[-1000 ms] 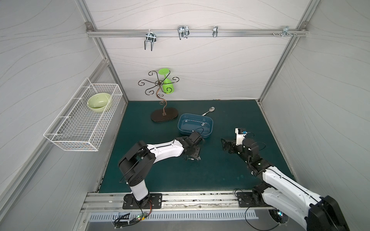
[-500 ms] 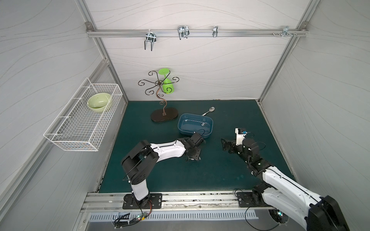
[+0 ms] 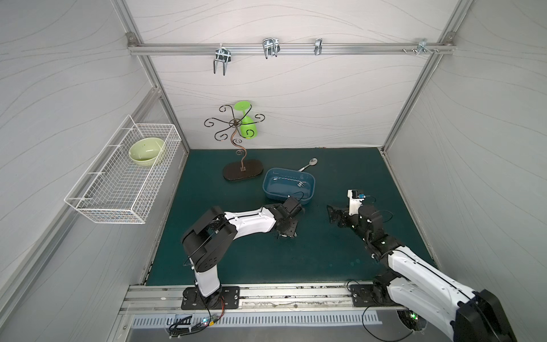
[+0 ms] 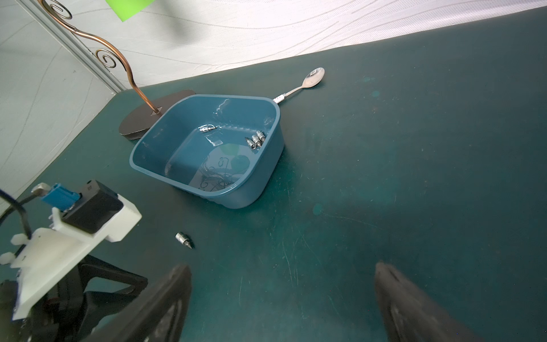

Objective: Put the bit on the desktop into the storage box
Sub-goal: Pick up the screwdriver bit from the center of the board.

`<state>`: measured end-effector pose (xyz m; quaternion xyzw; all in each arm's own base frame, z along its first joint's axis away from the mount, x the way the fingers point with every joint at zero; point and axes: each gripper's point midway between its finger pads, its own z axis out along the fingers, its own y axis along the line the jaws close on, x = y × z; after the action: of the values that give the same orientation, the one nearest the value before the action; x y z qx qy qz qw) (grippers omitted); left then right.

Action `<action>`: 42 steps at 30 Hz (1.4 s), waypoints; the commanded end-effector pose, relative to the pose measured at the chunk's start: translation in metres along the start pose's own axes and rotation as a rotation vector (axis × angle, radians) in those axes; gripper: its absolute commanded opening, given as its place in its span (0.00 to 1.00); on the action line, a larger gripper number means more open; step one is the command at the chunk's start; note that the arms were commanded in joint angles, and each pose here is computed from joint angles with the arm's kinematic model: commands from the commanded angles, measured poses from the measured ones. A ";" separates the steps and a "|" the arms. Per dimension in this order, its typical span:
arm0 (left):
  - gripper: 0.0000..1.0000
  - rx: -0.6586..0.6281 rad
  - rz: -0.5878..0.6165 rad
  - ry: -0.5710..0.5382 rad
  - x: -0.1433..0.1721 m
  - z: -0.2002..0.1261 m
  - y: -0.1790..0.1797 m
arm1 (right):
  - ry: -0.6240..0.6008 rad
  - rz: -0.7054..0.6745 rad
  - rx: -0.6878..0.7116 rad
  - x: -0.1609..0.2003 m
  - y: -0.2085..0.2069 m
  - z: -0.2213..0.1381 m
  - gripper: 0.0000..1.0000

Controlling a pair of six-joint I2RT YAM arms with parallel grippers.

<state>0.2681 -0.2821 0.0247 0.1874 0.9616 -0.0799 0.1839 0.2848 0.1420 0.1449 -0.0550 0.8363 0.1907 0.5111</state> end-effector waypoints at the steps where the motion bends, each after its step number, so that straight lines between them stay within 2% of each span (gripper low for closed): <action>1: 0.38 -0.012 -0.004 -0.019 -0.010 -0.001 -0.004 | -0.020 0.003 0.006 -0.010 0.000 -0.001 0.99; 26: 0.38 0.001 0.003 -0.013 -0.007 -0.001 -0.009 | -0.017 0.002 0.007 -0.009 0.000 0.000 0.99; 42: 0.34 -0.073 -0.010 0.009 0.000 0.002 0.004 | -0.017 0.002 0.007 -0.009 0.000 0.000 0.99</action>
<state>0.2636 -0.2743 0.0179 0.1808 0.9660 -0.0531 0.1770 0.2848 0.1420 0.1447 -0.0550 0.8365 0.1905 0.5109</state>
